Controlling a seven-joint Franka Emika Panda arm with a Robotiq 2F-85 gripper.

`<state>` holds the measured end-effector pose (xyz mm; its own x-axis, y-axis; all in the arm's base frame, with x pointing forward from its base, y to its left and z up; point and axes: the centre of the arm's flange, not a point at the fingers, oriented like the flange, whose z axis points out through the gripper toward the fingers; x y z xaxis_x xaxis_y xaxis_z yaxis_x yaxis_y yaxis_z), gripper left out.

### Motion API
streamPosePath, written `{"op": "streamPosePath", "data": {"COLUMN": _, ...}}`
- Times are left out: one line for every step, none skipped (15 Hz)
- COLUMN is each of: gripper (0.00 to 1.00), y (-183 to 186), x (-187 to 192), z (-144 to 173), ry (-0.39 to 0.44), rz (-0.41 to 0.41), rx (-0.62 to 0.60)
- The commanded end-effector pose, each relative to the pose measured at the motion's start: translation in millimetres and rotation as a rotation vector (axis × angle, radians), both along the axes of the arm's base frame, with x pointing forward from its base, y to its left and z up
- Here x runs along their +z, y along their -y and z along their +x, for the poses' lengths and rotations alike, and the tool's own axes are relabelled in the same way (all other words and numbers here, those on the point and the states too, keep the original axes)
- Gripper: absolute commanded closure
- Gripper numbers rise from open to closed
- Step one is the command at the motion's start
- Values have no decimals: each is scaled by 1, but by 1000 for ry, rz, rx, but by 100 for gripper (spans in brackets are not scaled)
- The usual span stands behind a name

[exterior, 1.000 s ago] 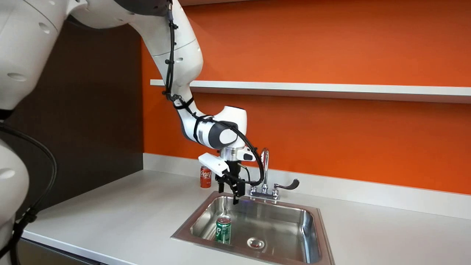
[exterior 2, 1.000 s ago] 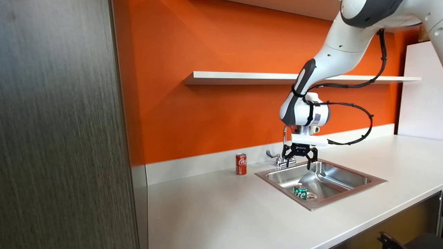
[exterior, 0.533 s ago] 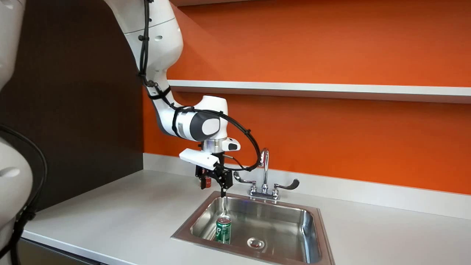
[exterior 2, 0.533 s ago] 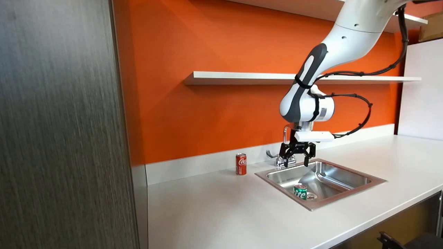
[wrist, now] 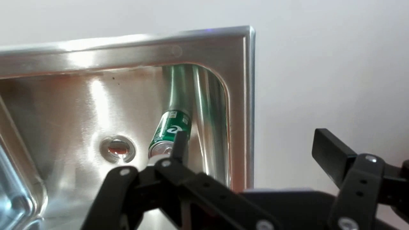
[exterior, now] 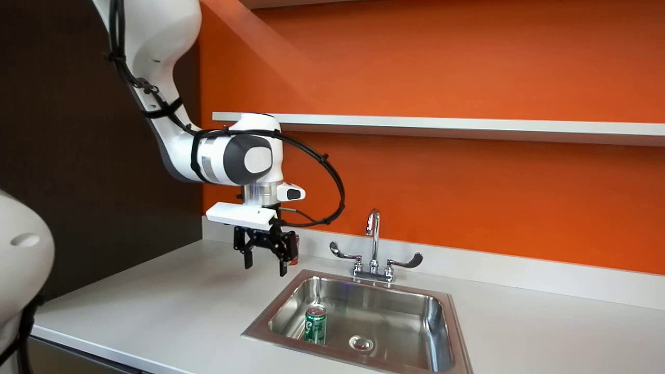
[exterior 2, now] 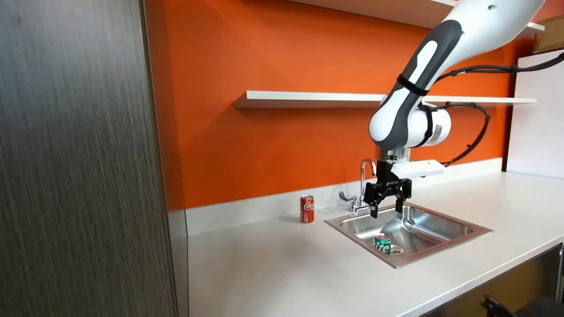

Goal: Put the green can inside the sink

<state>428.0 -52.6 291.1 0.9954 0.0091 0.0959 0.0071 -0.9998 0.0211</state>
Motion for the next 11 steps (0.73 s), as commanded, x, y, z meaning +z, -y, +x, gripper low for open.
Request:
{"op": "streamPosePath", "data": {"gripper": 0, "y": -17, "x": 41, "z": -47, "ry": -41, "rz": -38, "rx": 81}}
{"op": "streamPosePath", "data": {"gripper": 0, "y": -21, "x": 48, "z": -54, "ry": -65, "rz": -44, "rx": 96}}
{"op": "streamPosePath", "data": {"gripper": 0, "y": -24, "x": 54, "z": -60, "ry": -88, "rz": -48, "rx": 104}}
{"op": "streamPosePath", "data": {"gripper": 0, "y": -27, "x": 59, "z": -66, "ry": -108, "rz": -52, "rx": 109}}
{"op": "streamPosePath", "data": {"gripper": 0, "y": -30, "x": 63, "z": -71, "ry": -124, "rz": -59, "rx": 109}}
{"op": "streamPosePath", "data": {"gripper": 0, "y": -21, "x": 41, "z": -48, "ry": -109, "rz": -35, "rx": 83}}
{"op": "streamPosePath", "data": {"gripper": 0, "y": -24, "x": 48, "z": -53, "ry": -117, "rz": -39, "rx": 89}}
{"op": "streamPosePath", "data": {"gripper": 0, "y": -25, "x": 52, "z": -56, "ry": -117, "rz": -40, "rx": 92}}
{"op": "streamPosePath", "data": {"gripper": 0, "y": -25, "x": 54, "z": -58, "ry": -116, "rz": -41, "rx": 92}}
{"op": "streamPosePath", "data": {"gripper": 0, "y": -25, "x": 54, "z": -59, "ry": -116, "rz": -41, "rx": 93}}
{"op": "streamPosePath", "data": {"gripper": 0, "y": -25, "x": 53, "z": -60, "ry": -117, "rz": -41, "rx": 93}}
